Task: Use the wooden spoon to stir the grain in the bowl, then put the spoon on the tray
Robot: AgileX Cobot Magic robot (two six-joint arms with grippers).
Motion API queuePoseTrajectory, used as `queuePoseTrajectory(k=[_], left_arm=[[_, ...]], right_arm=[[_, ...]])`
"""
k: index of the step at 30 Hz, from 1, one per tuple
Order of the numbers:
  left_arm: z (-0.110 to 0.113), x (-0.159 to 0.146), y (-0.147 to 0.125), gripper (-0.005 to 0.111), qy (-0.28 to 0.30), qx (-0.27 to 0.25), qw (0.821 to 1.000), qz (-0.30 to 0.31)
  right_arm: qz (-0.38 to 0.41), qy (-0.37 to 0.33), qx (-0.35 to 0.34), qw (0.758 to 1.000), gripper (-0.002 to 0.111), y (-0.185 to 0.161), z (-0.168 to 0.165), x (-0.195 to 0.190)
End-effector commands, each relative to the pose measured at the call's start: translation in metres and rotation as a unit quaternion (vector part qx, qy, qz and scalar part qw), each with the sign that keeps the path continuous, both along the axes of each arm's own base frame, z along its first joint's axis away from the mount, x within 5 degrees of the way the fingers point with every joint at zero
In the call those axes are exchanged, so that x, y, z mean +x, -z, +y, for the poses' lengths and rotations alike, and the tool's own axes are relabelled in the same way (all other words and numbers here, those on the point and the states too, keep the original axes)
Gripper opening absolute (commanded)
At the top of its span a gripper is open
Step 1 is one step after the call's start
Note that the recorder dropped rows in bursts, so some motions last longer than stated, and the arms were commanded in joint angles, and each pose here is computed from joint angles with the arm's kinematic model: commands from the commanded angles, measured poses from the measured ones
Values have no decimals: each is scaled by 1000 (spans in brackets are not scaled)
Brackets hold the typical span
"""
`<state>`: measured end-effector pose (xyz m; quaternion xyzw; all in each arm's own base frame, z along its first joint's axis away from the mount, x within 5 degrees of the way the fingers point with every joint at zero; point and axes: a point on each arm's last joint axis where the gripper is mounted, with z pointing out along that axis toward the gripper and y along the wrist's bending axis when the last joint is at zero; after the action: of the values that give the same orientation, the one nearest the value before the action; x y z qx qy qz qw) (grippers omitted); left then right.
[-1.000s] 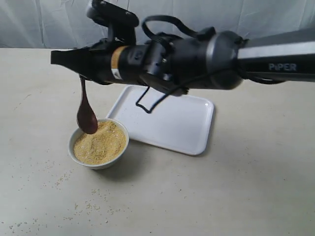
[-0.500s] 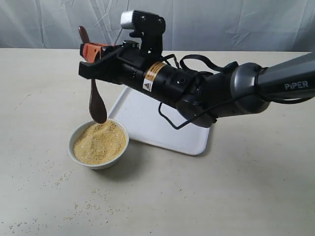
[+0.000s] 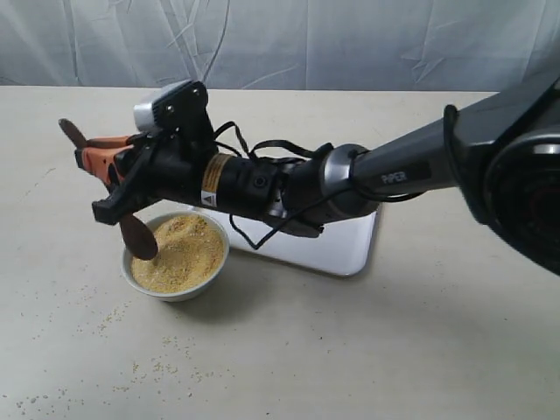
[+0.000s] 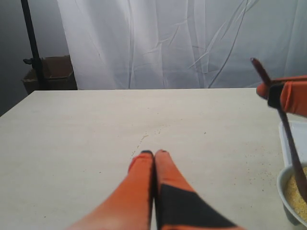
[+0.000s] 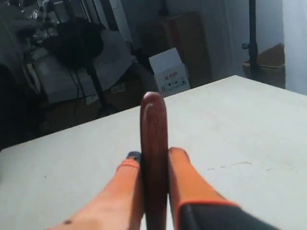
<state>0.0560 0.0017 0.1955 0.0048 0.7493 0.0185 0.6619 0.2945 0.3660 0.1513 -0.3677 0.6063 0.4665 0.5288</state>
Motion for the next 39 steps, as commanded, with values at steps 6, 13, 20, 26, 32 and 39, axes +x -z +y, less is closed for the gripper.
queuePoseTrajectory(k=[6, 13, 20, 26, 32, 39], left_arm=[[0, 0, 1, 0, 0, 0, 1000, -2], [0, 0, 1, 0, 0, 0, 1000, -2], [0, 0, 1, 0, 0, 0, 1000, -2], [0, 0, 1, 0, 0, 0, 1000, -2], [0, 0, 1, 0, 0, 0, 1000, -2], [0, 0, 1, 0, 0, 0, 1000, -2]], right_arm=[[-14, -18, -81, 996, -1, 22, 4, -3], [-26, 17, -19, 999, -1, -33, 0, -1], [5, 41, -31, 999, -1, 10, 2, 7], [21, 36, -54, 998, -1, 37, 2, 6], [9, 15, -39, 999, -1, 17, 3, 2], [-23, 16, 4, 1000, -1, -26, 2, 1]])
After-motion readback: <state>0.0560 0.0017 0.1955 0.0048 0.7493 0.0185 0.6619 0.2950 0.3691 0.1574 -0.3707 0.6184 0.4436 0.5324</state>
